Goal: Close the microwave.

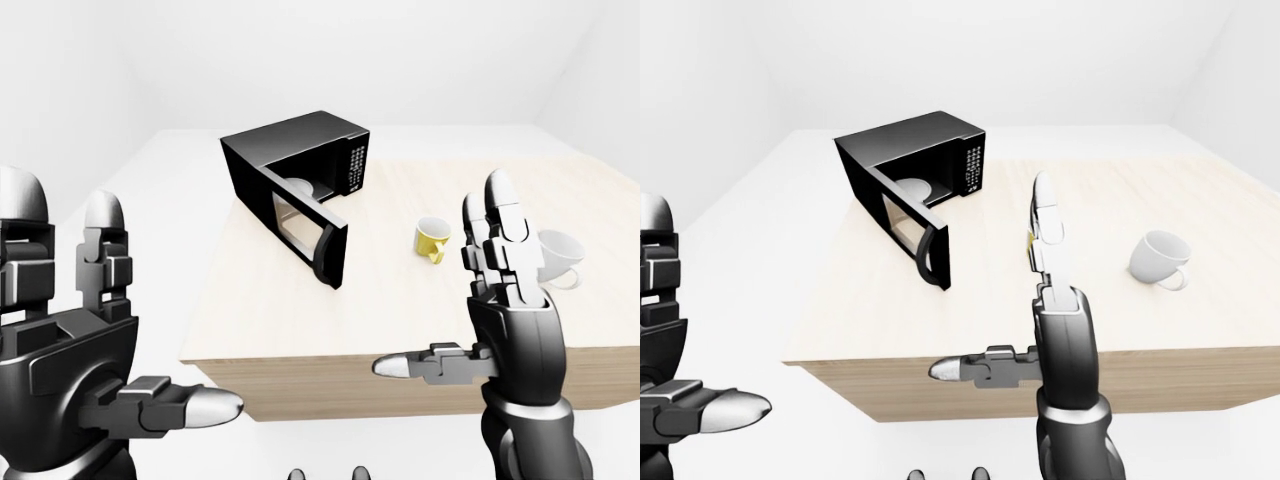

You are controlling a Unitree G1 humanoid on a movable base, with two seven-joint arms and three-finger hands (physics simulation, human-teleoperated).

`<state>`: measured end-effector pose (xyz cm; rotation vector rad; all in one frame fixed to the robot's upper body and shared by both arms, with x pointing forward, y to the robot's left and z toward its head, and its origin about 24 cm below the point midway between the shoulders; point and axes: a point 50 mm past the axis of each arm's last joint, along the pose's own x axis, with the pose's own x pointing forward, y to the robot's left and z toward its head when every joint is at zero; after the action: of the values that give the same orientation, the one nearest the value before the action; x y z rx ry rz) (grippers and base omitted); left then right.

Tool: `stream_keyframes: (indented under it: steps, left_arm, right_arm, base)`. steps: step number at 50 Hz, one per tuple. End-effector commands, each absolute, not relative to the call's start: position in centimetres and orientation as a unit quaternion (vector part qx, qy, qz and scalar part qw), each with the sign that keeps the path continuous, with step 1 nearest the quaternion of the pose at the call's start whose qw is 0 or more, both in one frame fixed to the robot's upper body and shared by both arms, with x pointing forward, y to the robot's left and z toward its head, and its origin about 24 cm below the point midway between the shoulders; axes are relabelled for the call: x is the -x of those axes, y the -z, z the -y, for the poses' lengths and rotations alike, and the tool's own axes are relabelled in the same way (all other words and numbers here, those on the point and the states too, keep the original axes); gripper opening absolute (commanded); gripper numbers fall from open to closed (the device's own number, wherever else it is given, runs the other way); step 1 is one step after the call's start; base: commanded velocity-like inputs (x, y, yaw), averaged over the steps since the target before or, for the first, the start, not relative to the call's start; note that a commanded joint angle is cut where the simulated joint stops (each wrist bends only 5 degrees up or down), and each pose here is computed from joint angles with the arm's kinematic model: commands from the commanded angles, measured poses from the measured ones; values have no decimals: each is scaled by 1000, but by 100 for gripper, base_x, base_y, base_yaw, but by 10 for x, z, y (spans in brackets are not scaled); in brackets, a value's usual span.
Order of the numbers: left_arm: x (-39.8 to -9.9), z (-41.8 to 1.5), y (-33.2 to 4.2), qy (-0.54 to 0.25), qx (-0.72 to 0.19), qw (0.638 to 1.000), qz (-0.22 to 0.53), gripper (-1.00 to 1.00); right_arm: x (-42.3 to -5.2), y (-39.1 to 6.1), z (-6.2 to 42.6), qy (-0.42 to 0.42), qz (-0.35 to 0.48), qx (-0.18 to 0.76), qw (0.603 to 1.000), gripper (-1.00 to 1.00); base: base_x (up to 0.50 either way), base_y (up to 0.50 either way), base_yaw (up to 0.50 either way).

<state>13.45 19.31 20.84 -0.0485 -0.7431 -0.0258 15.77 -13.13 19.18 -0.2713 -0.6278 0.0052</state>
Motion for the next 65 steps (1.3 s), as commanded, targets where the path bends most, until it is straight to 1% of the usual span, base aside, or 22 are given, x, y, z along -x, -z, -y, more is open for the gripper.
stream_keyframes:
  steps: [1,38,42,60,65]
  left_arm:
    - [-136,-194,-209,8,16,930,368,100]
    - [-135,-192,-209,10,15,931,366,100]
    - [-136,-193,-208,7,20,931,365,100]
    - [-139,-188,-203,17,11,938,346,100]
    - [-137,-188,-205,18,7,936,352,100]
  right_arm:
    - [-160,-189,131,-3,301,133,944,100]
    - [-161,-188,131,3,300,135,944,100]
    - [-166,-185,131,8,294,135,946,100]
    - [-166,-187,130,12,299,137,944,100]
    - [-166,-187,130,13,301,137,944,100]
  base:
    - [0,50,0]
    - [0,49,0]
    - [0,0,0]
    - [0,0,0]
    - [0,0,0]
